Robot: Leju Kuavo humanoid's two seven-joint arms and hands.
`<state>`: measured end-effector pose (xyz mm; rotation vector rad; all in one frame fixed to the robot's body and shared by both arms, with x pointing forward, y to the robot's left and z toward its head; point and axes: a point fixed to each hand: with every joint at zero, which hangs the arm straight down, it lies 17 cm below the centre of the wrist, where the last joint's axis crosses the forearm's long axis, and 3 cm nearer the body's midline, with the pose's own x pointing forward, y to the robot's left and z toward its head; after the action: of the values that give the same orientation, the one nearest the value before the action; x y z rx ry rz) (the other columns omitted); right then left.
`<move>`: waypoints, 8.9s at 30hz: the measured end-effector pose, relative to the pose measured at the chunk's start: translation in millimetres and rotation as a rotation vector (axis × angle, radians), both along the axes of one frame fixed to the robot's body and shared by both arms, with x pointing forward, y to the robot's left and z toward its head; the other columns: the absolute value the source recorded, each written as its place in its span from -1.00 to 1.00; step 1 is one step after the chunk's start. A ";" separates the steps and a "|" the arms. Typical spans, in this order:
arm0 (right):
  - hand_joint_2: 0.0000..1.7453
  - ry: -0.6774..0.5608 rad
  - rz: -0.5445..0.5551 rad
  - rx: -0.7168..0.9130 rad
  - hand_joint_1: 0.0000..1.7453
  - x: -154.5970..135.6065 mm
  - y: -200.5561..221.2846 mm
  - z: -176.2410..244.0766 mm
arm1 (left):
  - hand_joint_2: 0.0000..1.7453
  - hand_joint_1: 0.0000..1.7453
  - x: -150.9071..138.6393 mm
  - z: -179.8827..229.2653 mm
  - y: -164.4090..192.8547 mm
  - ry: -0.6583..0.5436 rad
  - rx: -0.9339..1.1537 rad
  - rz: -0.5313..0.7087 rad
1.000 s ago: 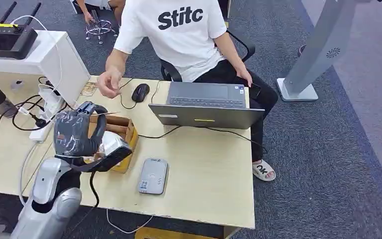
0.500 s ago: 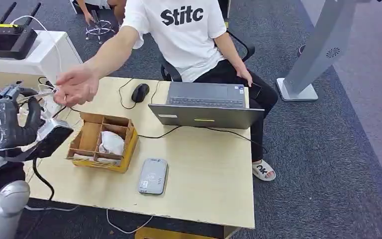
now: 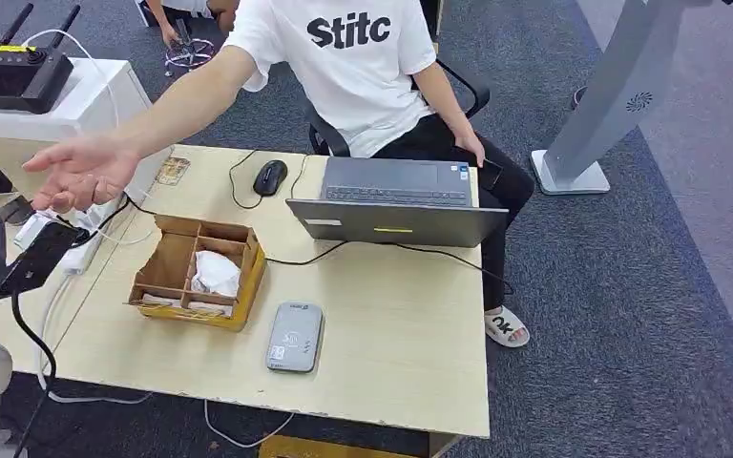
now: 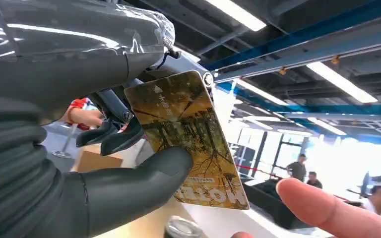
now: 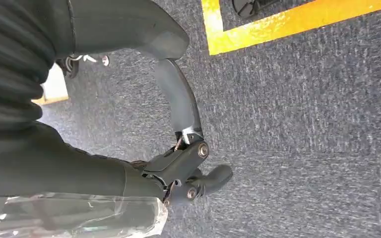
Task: Pass the card to the sensor for recognition and then transmit it.
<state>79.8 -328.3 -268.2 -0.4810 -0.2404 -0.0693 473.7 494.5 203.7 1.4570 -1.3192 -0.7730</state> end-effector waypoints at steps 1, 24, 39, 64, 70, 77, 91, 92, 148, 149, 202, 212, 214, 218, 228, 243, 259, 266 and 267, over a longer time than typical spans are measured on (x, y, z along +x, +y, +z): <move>1.00 0.000 0.000 0.000 -1.00 0.0 0.0 0.0 | 1.00 1.00 0.0 0.0 0.0 0.000 0.000 0.000; 1.00 0.014 -0.027 -0.014 -1.00 -2.0 -12.1 0.3 | 1.00 1.00 27.3 -20.6 39.5 0.095 0.057 0.116; 1.00 0.017 -0.005 -0.017 -1.00 1.2 -14.2 0.5 | -1.00 -1.00 94.1 12.4 -46.0 0.079 0.131 -0.004; 1.00 0.031 -0.002 -0.021 -1.00 -5.4 -14.8 -0.3 | 1.00 -1.00 68.2 4.0 -99.3 0.032 0.004 -0.186; 1.00 0.029 -0.008 -0.019 -1.00 -7.3 -14.4 -0.5 | 1.00 -1.00 42.0 22.9 -106.4 0.009 0.048 -0.247; 1.00 0.018 -0.033 -0.010 -1.00 -8.3 -10.9 -0.8 | 1.00 -1.00 14.9 37.8 -124.6 -0.014 0.033 -0.334; 1.00 0.039 -0.087 0.004 -1.00 -17.9 -5.2 -2.4 | 1.00 -1.00 -30.4 -5.6 -145.3 0.124 -0.050 -0.406; 1.00 0.039 -0.088 0.005 -1.00 -18.2 -4.8 -2.5 | 1.00 -1.00 -34.5 -12.9 -146.0 0.138 -0.049 -0.406; 1.00 0.035 -0.017 0.009 -1.00 -10.8 2.1 -2.2 | 1.00 -1.00 -83.6 -185.4 -172.4 0.484 0.148 -0.426; 1.00 0.035 -0.016 0.008 -1.00 -10.6 2.2 -2.2 | 1.00 -1.00 -83.5 -185.9 -172.6 0.485 0.144 -0.429; 1.00 0.034 0.037 0.011 -1.00 -5.2 4.7 -2.1 | 1.00 -0.98 -47.6 -198.3 -168.0 0.501 0.162 -0.399; 1.00 0.034 0.040 0.011 -1.00 -5.0 4.8 -2.1 | 1.00 -0.62 -46.7 -199.9 -188.3 0.498 0.118 -0.438; 1.00 0.034 0.041 0.010 -1.00 -4.9 4.8 -2.1 | 1.00 -0.56 -47.3 -200.6 -191.0 0.500 0.108 -0.444; 1.00 0.034 0.042 0.011 -1.00 -4.9 5.0 -2.1 | 1.00 -0.50 -50.0 -205.6 -194.2 0.523 0.073 -0.457; 1.00 0.034 0.049 0.010 -1.00 -4.6 4.8 -2.1 | 1.00 0.20 -79.6 -238.9 -184.3 0.732 -0.076 -0.498; 1.00 0.030 0.058 0.007 -1.00 -3.2 4.4 -1.8 | 1.00 -0.96 -74.3 -219.1 -163.1 0.724 -0.040 -0.486; 1.00 0.034 0.055 0.008 -1.00 -3.7 4.5 -2.0 | 1.00 -1.00 -56.0 -201.6 -149.6 0.636 0.209 -0.403; 1.00 0.034 0.055 0.010 -1.00 -3.8 4.7 -2.1 | 1.00 -1.00 -55.8 -201.4 -149.2 0.634 0.213 -0.401; 1.00 0.034 0.055 0.010 -1.00 -3.7 4.7 -2.1 | 1.00 -1.00 -55.6 -201.0 -149.1 0.633 0.218 -0.401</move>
<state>76.0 -323.6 -270.2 -0.4654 -0.2195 -0.0080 418.1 345.5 2.7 0.9763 -1.0520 -1.5348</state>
